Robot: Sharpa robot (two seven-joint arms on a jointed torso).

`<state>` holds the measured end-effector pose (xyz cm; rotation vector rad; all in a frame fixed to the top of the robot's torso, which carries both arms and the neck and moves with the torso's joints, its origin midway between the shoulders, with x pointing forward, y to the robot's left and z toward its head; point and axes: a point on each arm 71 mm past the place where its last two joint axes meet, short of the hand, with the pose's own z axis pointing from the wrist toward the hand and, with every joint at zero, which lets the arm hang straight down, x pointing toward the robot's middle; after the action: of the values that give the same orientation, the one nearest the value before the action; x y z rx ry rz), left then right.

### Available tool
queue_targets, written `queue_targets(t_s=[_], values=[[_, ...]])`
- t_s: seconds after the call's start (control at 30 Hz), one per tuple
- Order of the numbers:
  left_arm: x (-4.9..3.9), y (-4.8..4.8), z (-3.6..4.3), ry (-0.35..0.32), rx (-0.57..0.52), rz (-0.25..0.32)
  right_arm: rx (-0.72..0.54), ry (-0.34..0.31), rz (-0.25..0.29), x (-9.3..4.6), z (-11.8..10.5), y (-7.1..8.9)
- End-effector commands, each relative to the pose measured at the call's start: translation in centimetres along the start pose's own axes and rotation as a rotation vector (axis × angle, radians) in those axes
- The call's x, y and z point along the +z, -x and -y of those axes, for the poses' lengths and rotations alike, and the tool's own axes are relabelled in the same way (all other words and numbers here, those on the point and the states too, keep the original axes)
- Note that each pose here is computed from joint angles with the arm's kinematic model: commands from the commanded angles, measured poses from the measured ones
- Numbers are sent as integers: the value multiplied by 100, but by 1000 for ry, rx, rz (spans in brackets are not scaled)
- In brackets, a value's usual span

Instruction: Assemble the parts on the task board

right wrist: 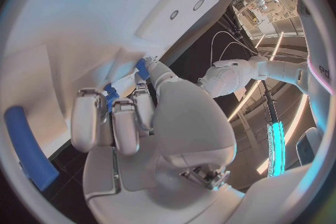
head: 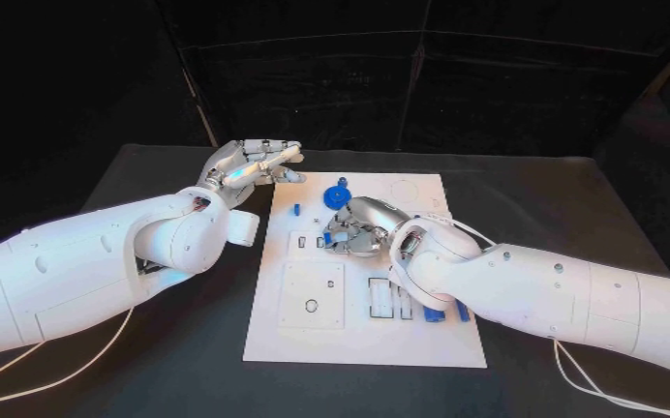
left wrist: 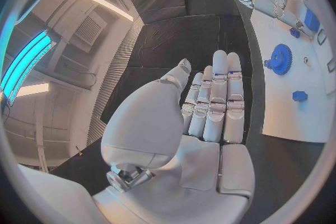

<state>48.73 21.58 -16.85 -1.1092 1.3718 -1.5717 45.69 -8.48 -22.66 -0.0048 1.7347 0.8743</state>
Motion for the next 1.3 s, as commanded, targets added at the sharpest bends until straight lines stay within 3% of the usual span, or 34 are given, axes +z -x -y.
queue_targets(t_s=[0.03,1.3], values=[[6,-12,20,-14,-6,-6,-29,-14,-6,-8,9,2],[4,-9,17,-9,-7,-8,-80,-58,-42,-2,23,-30]])
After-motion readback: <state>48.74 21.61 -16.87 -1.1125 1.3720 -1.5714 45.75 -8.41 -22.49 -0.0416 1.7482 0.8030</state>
